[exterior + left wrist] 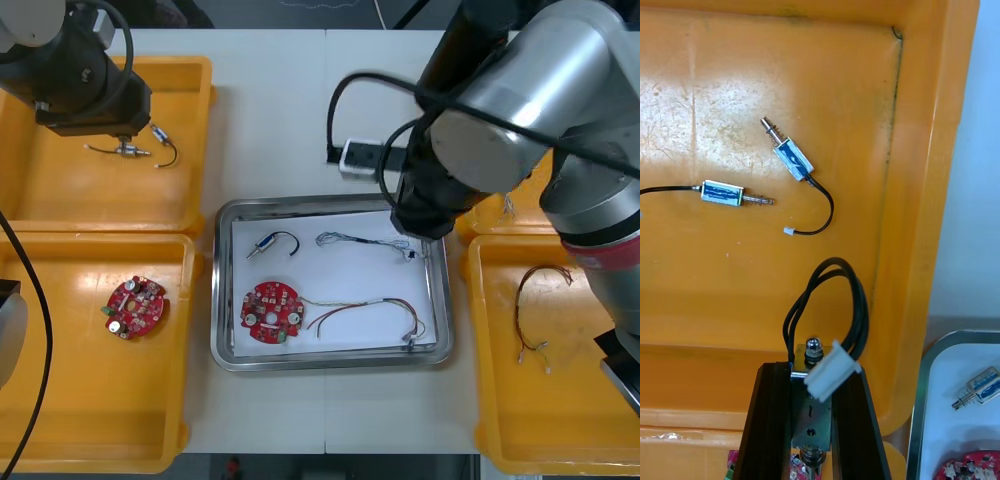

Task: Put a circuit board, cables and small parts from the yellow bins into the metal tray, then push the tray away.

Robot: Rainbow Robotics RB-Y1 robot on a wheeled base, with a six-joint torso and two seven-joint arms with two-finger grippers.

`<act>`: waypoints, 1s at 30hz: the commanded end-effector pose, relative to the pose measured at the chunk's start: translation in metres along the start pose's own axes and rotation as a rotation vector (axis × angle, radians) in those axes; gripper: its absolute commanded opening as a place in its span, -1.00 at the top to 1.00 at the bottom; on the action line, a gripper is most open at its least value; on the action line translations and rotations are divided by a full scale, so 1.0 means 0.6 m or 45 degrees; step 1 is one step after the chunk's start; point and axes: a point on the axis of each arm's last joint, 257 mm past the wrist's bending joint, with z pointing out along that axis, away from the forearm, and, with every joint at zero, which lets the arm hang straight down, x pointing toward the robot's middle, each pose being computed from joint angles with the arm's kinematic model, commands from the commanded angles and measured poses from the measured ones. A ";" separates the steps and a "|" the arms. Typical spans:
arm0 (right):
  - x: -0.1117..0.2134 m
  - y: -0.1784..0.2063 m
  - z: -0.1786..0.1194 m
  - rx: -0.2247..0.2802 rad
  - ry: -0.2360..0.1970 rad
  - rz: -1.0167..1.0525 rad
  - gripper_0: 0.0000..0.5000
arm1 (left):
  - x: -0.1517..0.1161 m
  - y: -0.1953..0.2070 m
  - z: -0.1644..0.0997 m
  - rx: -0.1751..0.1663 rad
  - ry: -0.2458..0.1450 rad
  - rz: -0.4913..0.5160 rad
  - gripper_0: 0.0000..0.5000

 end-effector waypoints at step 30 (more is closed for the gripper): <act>0.333 -0.058 -0.133 0.204 -0.092 1.608 -1.00 | 0.174 -0.302 0.002 0.235 0.079 0.728 0.99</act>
